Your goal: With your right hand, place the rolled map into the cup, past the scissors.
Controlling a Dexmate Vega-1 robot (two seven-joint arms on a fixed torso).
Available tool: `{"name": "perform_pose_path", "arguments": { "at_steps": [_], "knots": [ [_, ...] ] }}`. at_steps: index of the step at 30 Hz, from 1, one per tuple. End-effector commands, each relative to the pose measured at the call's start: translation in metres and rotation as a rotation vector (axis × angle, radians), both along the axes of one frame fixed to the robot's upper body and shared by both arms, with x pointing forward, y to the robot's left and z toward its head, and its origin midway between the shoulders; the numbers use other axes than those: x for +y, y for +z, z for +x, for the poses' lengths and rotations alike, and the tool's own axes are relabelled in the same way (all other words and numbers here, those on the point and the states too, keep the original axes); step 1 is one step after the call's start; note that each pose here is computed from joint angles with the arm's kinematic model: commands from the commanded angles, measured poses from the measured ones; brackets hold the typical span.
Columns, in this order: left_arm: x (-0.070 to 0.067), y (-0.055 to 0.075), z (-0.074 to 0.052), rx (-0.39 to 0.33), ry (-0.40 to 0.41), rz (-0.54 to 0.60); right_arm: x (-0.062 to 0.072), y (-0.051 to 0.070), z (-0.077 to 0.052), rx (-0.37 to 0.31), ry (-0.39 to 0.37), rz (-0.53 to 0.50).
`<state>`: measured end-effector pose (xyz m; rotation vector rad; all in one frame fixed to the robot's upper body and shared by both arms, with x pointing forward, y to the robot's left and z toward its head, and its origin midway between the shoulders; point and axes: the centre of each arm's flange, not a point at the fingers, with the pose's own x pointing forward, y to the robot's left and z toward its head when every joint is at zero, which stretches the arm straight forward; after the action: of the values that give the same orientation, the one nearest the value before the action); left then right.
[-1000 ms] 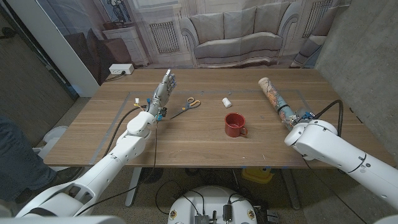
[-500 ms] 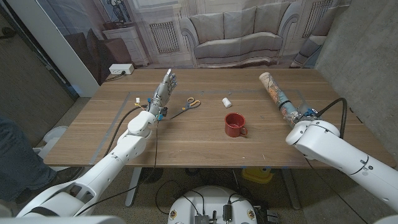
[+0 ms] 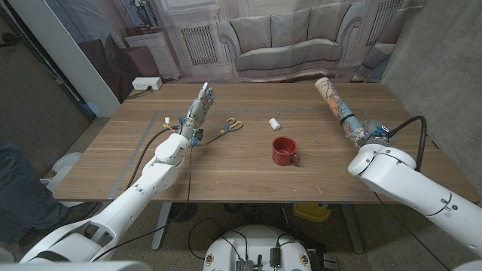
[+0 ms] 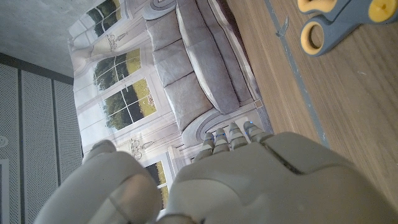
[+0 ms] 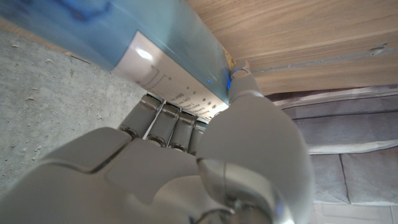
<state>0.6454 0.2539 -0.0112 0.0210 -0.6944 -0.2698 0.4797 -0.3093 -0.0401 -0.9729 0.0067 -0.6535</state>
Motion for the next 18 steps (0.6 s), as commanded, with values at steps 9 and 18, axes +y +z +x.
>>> {"name": "perform_pose_path", "arguments": {
  "at_steps": [9, 18],
  "knots": [
    [0.0009, 0.0016, -0.0043, -0.003, 0.007, 0.005, 0.0013, 0.0147, -0.0103, -0.166, 0.051, 0.011],
    [0.0038, 0.0037, -0.0044, -0.007, 0.008, 0.007, 0.0018, 0.0187, -0.0145, -0.224, 0.087, 0.039]
  ]
}}
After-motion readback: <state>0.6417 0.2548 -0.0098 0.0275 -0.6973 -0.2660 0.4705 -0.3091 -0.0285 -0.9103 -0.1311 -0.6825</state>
